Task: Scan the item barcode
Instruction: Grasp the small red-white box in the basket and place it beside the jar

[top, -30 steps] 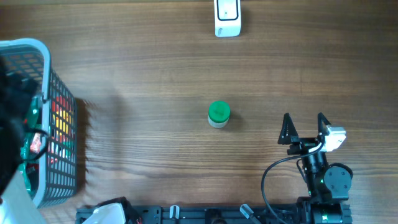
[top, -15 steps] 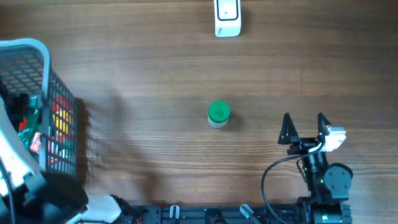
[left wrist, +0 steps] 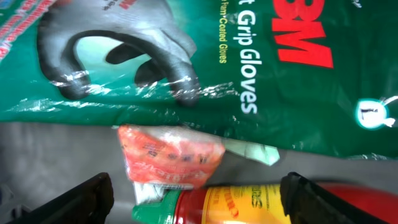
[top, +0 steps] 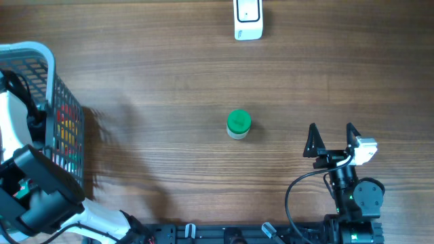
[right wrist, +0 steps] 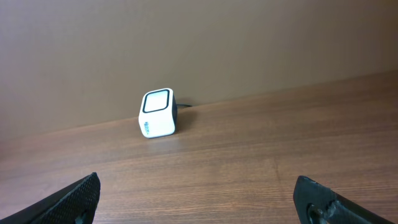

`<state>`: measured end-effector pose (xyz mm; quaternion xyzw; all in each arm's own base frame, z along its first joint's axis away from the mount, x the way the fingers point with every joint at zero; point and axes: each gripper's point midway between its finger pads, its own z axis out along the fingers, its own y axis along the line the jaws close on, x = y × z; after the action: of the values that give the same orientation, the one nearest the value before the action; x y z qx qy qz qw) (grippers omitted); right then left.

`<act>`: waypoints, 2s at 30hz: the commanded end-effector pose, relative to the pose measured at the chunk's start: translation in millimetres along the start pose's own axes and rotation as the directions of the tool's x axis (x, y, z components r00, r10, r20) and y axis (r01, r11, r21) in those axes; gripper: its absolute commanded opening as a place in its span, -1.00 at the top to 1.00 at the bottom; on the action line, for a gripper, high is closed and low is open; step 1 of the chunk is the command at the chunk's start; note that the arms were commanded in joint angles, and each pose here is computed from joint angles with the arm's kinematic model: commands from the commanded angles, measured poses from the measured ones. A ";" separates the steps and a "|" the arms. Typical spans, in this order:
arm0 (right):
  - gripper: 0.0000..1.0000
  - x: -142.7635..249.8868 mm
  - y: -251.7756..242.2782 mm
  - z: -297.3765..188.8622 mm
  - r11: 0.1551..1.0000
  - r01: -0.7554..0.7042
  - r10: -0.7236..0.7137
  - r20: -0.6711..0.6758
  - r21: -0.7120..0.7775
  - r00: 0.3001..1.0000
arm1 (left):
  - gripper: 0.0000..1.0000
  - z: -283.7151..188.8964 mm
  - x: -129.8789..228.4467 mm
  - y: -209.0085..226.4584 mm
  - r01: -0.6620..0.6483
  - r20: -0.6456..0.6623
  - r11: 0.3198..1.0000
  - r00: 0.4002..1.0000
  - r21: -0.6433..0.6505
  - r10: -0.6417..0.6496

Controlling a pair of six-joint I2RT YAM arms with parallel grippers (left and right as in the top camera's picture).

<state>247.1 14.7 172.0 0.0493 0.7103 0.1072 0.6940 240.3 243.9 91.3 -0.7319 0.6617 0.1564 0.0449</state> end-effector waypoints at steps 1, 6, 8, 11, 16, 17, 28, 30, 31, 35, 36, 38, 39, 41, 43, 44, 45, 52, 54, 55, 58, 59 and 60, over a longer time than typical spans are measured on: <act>-0.99 -1.2 -1.3 -0.2 1.000 0.012 -0.012 0.007 0.007 1.000 | -0.70 18.2 1.3 5.8 0.030 -0.005 0.999 1.000 -0.017 -0.030; -1.00 -1.2 -1.3 -0.2 1.000 0.011 -0.011 0.007 0.007 1.000 | -0.41 37.3 -8.3 1.7 0.083 0.022 0.996 0.996 0.028 -0.084; -0.99 -1.2 -1.3 -0.2 1.000 0.012 -0.012 0.007 0.007 1.000 | 0.30 37.7 -10.4 0.9 0.089 0.026 0.995 0.996 0.034 -0.090; -1.00 -1.3 -1.2 -0.2 1.000 0.012 -0.012 0.007 0.007 1.000 | 0.92 36.9 -8.0 4.6 0.084 0.018 0.996 0.996 0.020 -0.084; -0.99 -1.2 -1.3 -0.2 1.000 0.012 -0.012 0.007 0.007 1.000 | 0.92 -14.1 -17.3 21.2 0.094 0.034 0.994 0.995 0.049 -0.096; -1.00 -1.2 -1.3 -0.2 1.000 0.011 -0.011 0.007 0.007 1.000 | 0.92 -34.9 -22.8 25.7 0.105 0.051 0.991 0.993 0.082 -0.110; -1.00 -1.2 -1.3 -0.2 1.000 0.012 -0.012 0.007 0.007 1.000 | 0.92 -246.6 -5.5 95.4 0.116 0.108 0.676 0.954 0.728 -0.280; -0.99 -1.2 -1.3 -0.2 1.000 0.012 -0.012 0.007 0.007 1.000 | 0.92 -287.4 22.5 100.6 0.052 0.066 0.515 0.976 0.856 -0.210; -0.99 -1.2 -1.3 -0.2 1.000 0.012 -0.012 0.007 0.007 1.000 | 0.92 -298.2 35.5 100.9 0.028 0.053 0.466 0.986 0.884 -0.160; -0.99 -1.3 -1.2 -0.2 1.000 0.012 -0.012 0.007 0.007 1.000 | 0.92 -325.9 102.5 90.5 -0.205 0.149 0.278 0.966 0.939 0.211; -0.99 -1.2 -1.3 -0.2 1.000 0.012 -0.012 0.007 0.007 1.000 | 0.92 -322.8 114.2 87.4 -0.245 0.173 0.262 0.947 0.934 0.271; -0.99 -1.2 -1.3 -0.2 1.000 0.011 -0.011 0.007 0.007 1.000 | 0.92 -306.6 145.6 79.0 -0.306 0.188 0.241 0.891 0.921 0.412; -0.99 -1.2 -1.3 -0.2 1.000 0.012 -0.012 0.007 0.007 1.000 | 0.92 -300.8 156.7 75.3 -0.318 0.185 0.234 0.870 0.919 0.456; -1.00 -1.2 -1.3 -0.2 1.000 0.012 -0.012 0.007 0.007 1.000 | 0.92 -285.8 183.9 64.0 -0.348 0.180 0.215 0.813 0.913 0.554; -0.99 -1.2 -1.3 -0.2 1.000 0.012 -0.012 0.007 0.007 1.000 | 0.92 -268.1 215.3 49.7 -0.380 0.175 0.191 0.742 0.905 0.647; -0.99 -1.2 -1.3 -0.2 1.000 0.011 -0.011 0.007 0.007 1.000 | 0.92 -253.3 240.8 38.9 -0.407 0.172 0.174 0.681 0.897 0.711; -0.99 -1.2 -1.3 -0.2 1.000 0.012 -0.012 0.007 0.007 1.000 | 0.92 -244.3 256.3 32.5 -0.424 0.169 0.164 0.644 0.891 0.746; -0.99 -1.2 -1.3 -0.2 1.000 0.012 -0.012 0.007 0.007 1.000 | 0.92 -122.3 396.3 -25.8 -0.650 0.051 0.277 0.438 0.707 0.898; -0.99 -1.2 -1.3 -0.2 1.000 0.012 -0.012 0.007 0.007 1.000 | 0.92 -97.5 427.3 -30.9 -0.679 0.040 0.258 0.390 0.687 0.920; -1.00 -1.2 -1.3 -0.2 1.000 0.012 -0.012 0.007 0.007 1.000 | 0.92 -86.2 441.1 -31.7 -0.686 0.027 0.261 0.379 0.679 0.925; -0.99 -1.2 -1.3 -0.2 1.000 0.011 -0.011 0.007 0.007 1.000 | 0.92 -66.3 475.3 -24.9 -0.709 0.025 0.228 0.327 0.667 0.945; -0.99 -1.2 -1.3 -0.2 1.000 0.012 -0.012 0.007 0.007 1.000 | 0.92 -66.3 479.1 -23.0 -0.715 0.037 0.215 0.319 0.665 0.947; -0.99 -1.2 -1.3 -0.2 1.000 0.011 -0.011 0.007 0.007 1.000 | 0.87 -67.5 481.4 -22.3 -0.719 0.050 0.204 0.315 0.664 0.948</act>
<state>247.1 14.7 171.8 0.0494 0.7106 0.1072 0.6937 315.5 -222.7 19.9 -0.2038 0.9560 -0.2069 0.0422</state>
